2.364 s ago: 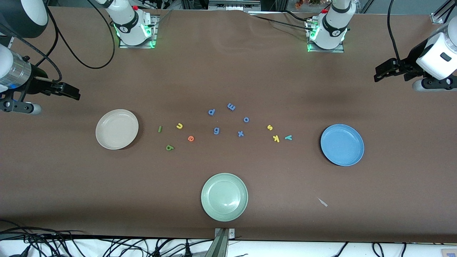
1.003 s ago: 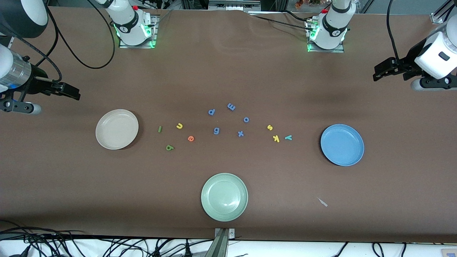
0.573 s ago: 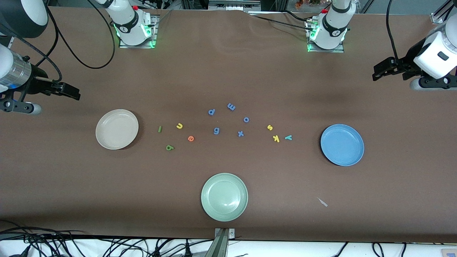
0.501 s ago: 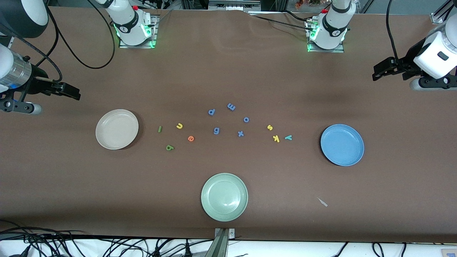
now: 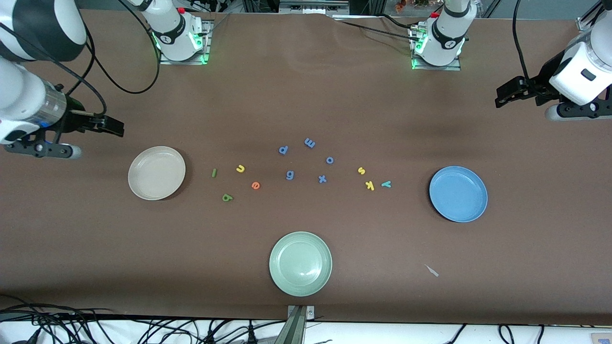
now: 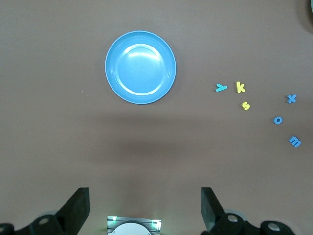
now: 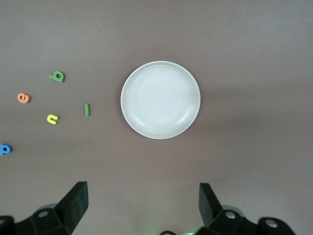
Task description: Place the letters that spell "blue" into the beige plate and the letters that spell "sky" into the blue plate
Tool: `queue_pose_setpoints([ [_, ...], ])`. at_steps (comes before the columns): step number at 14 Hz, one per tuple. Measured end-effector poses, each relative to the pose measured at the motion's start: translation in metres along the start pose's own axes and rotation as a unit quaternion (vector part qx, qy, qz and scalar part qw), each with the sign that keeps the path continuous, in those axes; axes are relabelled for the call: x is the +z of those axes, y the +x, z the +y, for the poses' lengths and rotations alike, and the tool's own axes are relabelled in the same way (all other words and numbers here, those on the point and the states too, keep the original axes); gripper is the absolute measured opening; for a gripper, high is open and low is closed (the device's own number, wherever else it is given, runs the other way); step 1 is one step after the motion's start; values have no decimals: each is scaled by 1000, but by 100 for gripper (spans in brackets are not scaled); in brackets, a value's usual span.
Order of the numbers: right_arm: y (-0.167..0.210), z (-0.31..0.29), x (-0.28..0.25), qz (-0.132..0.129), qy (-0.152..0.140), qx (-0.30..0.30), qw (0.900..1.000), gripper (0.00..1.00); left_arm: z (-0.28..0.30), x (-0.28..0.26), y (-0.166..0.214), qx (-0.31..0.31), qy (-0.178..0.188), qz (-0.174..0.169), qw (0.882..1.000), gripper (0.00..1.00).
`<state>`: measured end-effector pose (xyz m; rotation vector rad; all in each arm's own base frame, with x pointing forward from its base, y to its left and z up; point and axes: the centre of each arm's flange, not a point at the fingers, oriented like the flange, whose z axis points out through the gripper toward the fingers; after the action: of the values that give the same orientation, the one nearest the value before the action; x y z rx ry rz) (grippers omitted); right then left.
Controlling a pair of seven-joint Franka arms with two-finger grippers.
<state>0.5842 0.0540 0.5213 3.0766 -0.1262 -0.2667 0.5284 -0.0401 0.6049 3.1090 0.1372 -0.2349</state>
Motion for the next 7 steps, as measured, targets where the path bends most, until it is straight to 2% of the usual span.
queue_pose_setpoints([
  [4, 22, -55, 44, -4, 2, -24, 1000, 100, 0, 0, 0, -1, 0, 0, 1000, 100],
  [7, 43, -106, 94, 4, 11, -5, 1000, 100, 4, 0, -1, 4, 1, -1, 1000, 100],
])
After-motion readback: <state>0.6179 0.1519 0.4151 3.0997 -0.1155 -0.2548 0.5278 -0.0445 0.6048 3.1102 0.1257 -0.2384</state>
